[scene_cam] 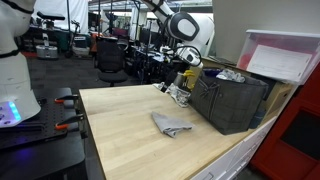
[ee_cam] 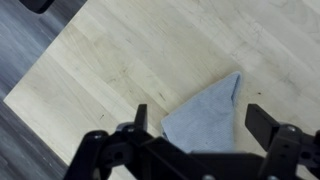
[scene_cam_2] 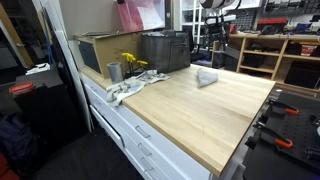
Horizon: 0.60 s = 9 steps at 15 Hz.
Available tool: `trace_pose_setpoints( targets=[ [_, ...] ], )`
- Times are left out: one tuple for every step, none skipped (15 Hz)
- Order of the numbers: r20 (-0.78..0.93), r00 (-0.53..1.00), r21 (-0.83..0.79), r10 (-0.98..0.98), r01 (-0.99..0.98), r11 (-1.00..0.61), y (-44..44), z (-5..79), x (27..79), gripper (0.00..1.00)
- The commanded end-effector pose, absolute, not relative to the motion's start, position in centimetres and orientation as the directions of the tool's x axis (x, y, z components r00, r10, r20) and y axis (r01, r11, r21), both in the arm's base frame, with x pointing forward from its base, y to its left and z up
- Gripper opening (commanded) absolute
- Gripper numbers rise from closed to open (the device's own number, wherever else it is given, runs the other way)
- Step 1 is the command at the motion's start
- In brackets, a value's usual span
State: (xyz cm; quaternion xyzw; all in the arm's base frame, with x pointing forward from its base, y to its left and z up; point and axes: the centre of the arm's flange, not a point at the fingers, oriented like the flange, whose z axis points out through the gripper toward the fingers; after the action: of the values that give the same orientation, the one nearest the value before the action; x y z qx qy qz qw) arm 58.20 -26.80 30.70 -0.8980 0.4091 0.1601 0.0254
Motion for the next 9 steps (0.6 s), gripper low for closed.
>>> trace_pose_setpoints(
  targets=[
    [-0.306,0.617,0.083,-0.725,-0.741,-0.666,-26.7,30.9,58.3,1.00],
    [-0.302,0.621,0.081,-0.723,-0.739,-0.669,-26.4,31.2,58.4,1.00],
    [-0.302,0.593,0.074,-0.747,-0.766,-0.638,-26.8,30.8,58.4,1.00],
    [-0.299,0.561,0.084,-0.771,-0.790,-0.608,-27.3,30.0,58.6,1.00],
    [-0.292,0.535,0.084,-0.793,-0.812,-0.578,-27.7,29.2,59.0,1.00],
    [-0.288,0.512,0.080,-0.809,-0.829,-0.553,-27.9,28.5,59.5,1.00],
    [-0.279,0.488,0.075,-0.827,-0.848,-0.525,-28.2,27.4,60.0,1.00],
    [-0.276,0.471,0.071,-0.838,-0.859,-0.506,-28.3,26.5,60.4,1.00],
    [-0.273,0.459,0.066,-0.846,-0.868,-0.492,-28.5,25.2,61.2,1.00]
  ],
)
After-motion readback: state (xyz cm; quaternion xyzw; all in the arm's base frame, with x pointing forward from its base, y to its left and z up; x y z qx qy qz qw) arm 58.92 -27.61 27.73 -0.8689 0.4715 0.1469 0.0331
